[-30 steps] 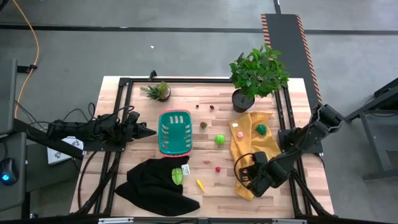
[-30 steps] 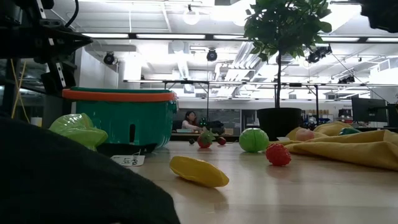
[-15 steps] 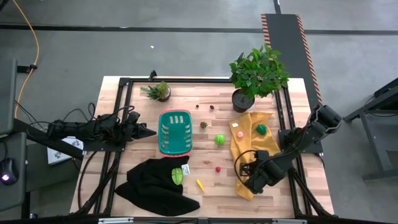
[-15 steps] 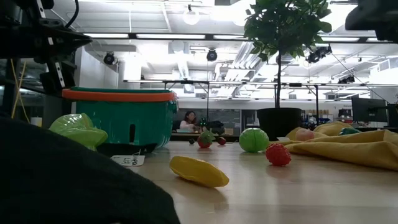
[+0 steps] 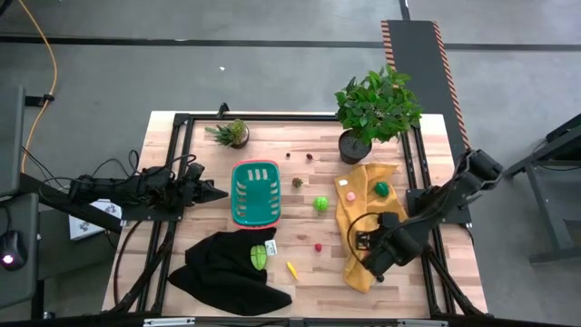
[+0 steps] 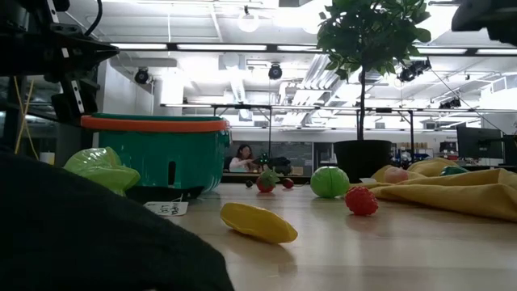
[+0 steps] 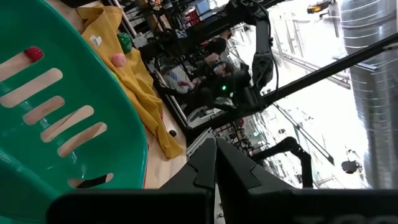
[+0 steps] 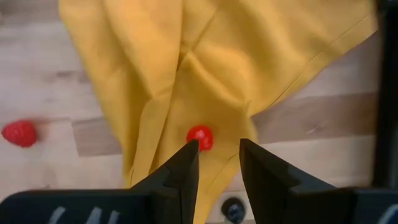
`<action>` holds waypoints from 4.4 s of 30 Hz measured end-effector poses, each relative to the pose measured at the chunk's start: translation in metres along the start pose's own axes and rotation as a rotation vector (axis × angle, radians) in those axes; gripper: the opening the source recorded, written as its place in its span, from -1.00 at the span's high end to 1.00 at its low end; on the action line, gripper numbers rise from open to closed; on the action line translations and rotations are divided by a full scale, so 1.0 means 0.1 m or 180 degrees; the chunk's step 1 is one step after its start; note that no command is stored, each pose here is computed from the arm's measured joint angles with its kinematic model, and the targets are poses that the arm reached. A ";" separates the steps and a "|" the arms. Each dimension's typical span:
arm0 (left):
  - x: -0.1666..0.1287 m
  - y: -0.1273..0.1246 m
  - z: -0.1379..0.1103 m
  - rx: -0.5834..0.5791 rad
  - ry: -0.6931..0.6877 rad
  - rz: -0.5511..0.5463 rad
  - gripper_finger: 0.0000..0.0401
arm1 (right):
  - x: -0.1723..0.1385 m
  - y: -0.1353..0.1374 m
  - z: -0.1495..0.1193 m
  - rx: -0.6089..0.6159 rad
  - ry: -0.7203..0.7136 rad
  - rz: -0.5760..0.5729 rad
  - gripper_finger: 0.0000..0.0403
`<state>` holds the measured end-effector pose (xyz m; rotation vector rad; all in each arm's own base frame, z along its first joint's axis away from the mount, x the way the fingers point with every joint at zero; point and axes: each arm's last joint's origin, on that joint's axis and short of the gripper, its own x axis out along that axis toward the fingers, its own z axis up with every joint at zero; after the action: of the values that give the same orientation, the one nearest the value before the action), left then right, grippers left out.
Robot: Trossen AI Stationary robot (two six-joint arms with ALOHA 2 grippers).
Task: Pick and placing Produce into tupperware
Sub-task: Put the bottom red cherry in the green basket
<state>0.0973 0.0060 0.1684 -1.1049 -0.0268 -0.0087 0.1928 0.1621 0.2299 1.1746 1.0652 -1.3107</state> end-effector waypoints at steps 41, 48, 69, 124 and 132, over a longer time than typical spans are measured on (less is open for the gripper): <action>0.00 0.00 0.00 0.0002 0.0008 -0.0005 1.00 | 0.62 -0.03 -0.04 0.0096 0.0892 0.0337 0.46; 0.00 0.00 0.00 0.0008 0.0008 -0.0006 1.00 | 0.67 0.00 -0.07 0.0089 0.0822 0.0266 0.46; 0.00 0.00 0.00 0.0007 0.0018 -0.0012 1.00 | 0.69 0.01 -0.06 0.0097 0.0725 0.0327 0.12; 0.00 0.00 0.00 0.0007 0.0019 -0.0015 1.00 | 0.70 0.05 -0.08 0.0016 0.0760 0.0440 0.49; 0.00 0.00 0.00 0.0007 0.0019 -0.0014 1.00 | 0.47 0.04 0.03 0.0036 0.0664 0.0959 0.49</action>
<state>0.0973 0.0058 0.1686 -1.1025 -0.0240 -0.0160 0.1967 0.1527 0.1837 1.4423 0.9821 -0.9771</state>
